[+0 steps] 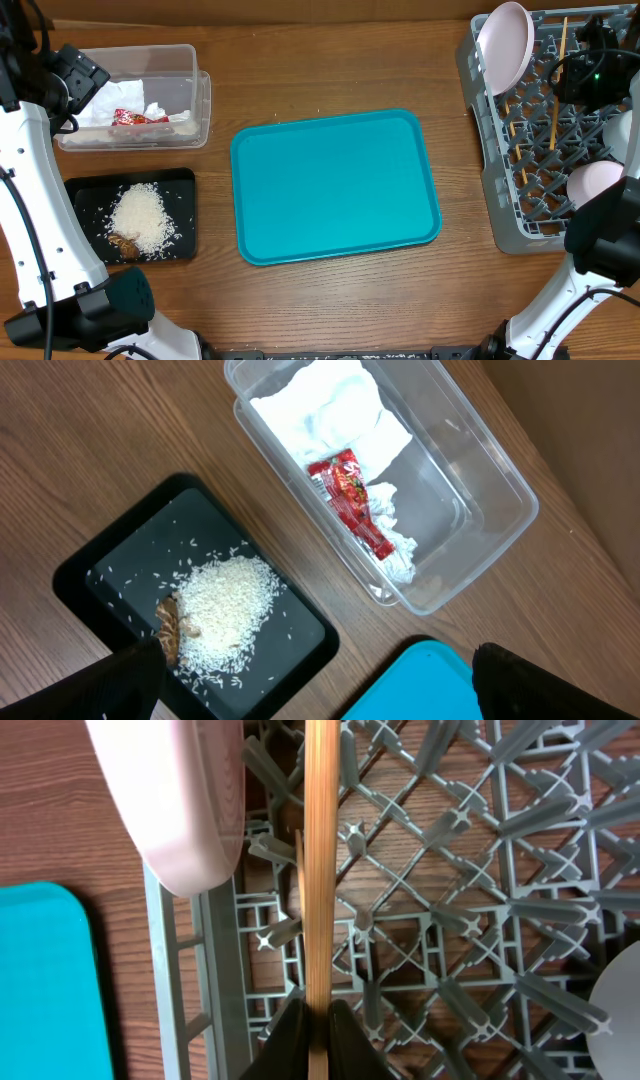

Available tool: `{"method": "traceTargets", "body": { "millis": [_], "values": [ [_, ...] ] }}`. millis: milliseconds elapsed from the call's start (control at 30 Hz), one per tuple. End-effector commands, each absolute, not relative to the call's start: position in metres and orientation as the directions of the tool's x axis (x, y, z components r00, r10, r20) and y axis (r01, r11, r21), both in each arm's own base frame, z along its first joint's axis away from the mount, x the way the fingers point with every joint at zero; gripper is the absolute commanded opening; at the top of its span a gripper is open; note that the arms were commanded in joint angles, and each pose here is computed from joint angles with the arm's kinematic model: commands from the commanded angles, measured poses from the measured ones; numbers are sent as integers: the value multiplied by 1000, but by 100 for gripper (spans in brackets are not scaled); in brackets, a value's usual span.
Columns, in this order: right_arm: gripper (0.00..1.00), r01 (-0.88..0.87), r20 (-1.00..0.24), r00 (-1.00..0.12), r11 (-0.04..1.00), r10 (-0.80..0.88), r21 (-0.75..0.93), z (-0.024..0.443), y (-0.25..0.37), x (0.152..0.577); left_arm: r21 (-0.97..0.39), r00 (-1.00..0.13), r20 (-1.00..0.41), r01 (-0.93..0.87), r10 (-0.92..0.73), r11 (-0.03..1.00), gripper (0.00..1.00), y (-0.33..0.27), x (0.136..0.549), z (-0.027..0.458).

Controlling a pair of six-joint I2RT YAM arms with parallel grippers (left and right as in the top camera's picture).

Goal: Sort waste into correct bins and load items into the dishwasher

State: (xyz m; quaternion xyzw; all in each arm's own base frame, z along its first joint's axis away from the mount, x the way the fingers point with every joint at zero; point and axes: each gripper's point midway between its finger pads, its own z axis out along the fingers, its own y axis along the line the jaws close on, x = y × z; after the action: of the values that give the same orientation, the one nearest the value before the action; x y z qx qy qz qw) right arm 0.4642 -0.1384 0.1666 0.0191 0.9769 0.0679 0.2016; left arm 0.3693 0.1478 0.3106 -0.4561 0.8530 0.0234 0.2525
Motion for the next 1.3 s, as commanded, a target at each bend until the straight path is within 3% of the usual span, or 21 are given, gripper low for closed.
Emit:
{"method": "traceTargets", "body": {
  "millis": [0,367,533,700,867,1033,1267],
  "values": [
    [9,-48,-407,-914,990,11,135,170,-134,466,-169,-476,-457,-783,-752,598,100,148,372,308],
    [12,-93,-341,-940,974,-18,205,140,-124,462,-169,-475,-457,-783,-752,598,100,148,372,308],
    [22,-42,-333,-942,973,36,226,141,-124,463,-169,-476,-457,-783,-752,598,100,148,372,308],
    [23,-4,-336,-936,954,102,301,149,-113,464,-169,-476,-457,-783,-752,598,100,148,372,308],
    [25,23,-371,-912,924,176,380,181,-99,462,-169,-475,-457,-783,-752,598,100,148,372,308],
    [28,50,-426,-861,879,279,474,242,-82,449,-169,-476,-457,-783,-752,598,100,148,372,308],
    [28,95,-378,-867,854,323,512,300,-52,380,-169,-476,-457,-783,-752,598,100,148,372,308]
  ]
}}
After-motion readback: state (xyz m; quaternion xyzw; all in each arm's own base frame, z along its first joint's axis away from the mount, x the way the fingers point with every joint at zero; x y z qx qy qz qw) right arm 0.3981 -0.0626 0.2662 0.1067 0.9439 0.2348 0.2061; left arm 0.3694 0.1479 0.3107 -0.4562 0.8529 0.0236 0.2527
